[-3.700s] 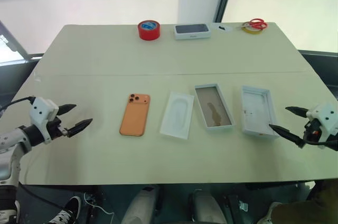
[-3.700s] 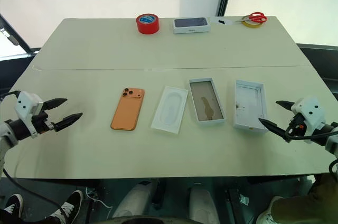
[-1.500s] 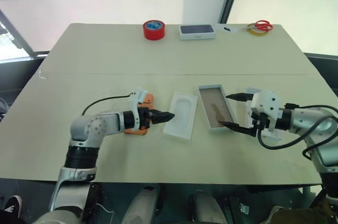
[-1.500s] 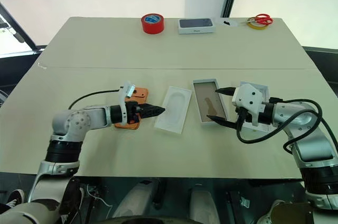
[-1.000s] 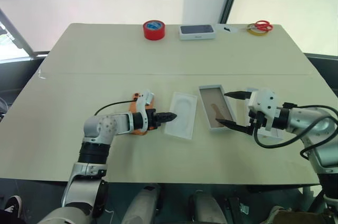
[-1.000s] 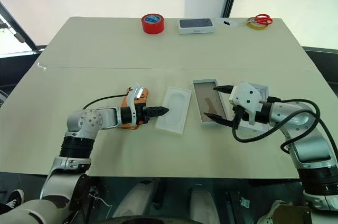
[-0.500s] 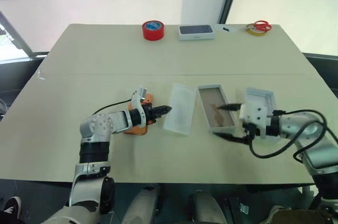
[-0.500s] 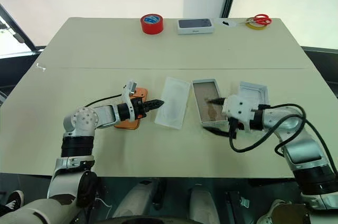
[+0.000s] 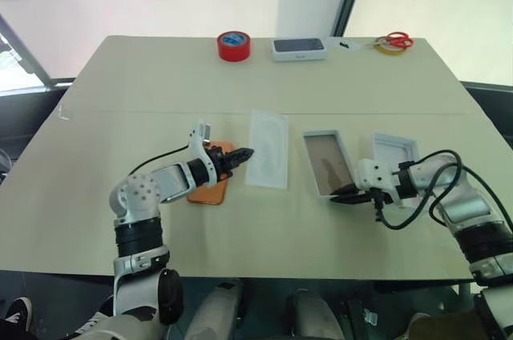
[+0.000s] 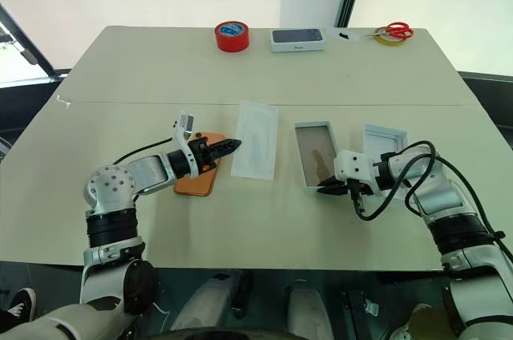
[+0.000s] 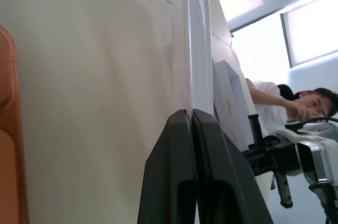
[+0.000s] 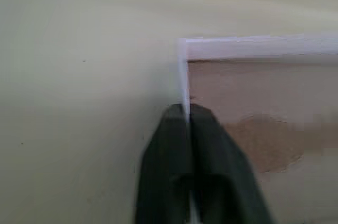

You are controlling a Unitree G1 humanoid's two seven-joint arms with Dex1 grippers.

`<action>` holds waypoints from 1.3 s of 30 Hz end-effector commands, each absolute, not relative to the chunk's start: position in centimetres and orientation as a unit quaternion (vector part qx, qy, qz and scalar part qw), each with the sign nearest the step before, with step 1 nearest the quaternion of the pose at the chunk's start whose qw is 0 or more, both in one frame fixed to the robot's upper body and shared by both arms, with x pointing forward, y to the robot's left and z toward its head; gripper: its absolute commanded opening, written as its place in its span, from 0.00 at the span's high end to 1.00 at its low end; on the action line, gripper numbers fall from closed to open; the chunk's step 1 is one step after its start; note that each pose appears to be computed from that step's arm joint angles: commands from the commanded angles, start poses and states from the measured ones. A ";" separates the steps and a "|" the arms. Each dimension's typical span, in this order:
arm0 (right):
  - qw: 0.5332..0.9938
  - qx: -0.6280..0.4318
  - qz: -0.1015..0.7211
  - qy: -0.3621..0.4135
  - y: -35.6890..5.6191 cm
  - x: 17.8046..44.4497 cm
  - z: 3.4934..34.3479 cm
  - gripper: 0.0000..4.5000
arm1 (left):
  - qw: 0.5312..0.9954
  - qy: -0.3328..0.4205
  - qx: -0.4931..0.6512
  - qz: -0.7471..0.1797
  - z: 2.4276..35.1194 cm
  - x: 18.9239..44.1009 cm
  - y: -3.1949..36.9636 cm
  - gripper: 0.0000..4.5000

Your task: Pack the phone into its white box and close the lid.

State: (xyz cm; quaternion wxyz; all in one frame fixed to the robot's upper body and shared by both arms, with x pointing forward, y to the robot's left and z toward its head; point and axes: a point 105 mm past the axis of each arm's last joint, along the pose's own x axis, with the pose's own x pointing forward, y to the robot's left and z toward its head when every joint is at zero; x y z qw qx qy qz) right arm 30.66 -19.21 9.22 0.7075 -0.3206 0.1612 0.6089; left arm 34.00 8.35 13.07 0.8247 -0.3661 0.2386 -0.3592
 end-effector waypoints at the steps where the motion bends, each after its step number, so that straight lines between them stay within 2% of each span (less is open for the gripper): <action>1: 0.713 -0.301 0.619 0.136 -17.6 31.1 9.9 1.00 | 0.820 0.197 -0.383 -0.377 15.4 34.0 8.2 1.00; 5: 0.711 -0.295 0.633 0.088 -14.1 31.0 11.0 1.00 | 0.810 0.172 -0.414 -0.379 17.0 34.6 8.2 1.00; 12: 0.726 -0.278 0.624 0.078 -11.0 31.3 10.9 1.00 | 0.810 0.184 -0.417 -0.370 16.1 35.0 7.9 1.00; 15: 0.740 -0.276 0.608 0.079 -11.0 31.6 11.1 0.80 | 0.821 0.194 -0.398 -0.360 15.3 35.1 7.5 1.00; 20: 0.766 -0.281 0.575 0.057 -13.3 31.4 13.1 0.25 | 0.814 0.202 -0.404 -0.364 14.7 34.9 6.6 1.00; 23: 0.797 -0.246 0.547 0.073 -16.7 31.4 14.6 0.25 | 0.806 0.210 -0.423 -0.356 13.8 35.2 5.9 1.00; 28: 0.812 -0.281 0.503 0.092 -20.6 31.6 14.5 0.25 | 0.796 0.221 -0.425 -0.370 13.6 35.0 4.1 1.00; 39: 0.829 -0.293 0.469 0.078 -21.1 32.7 14.3 0.25 | 0.792 0.253 -0.410 -0.374 12.2 34.2 3.2 1.00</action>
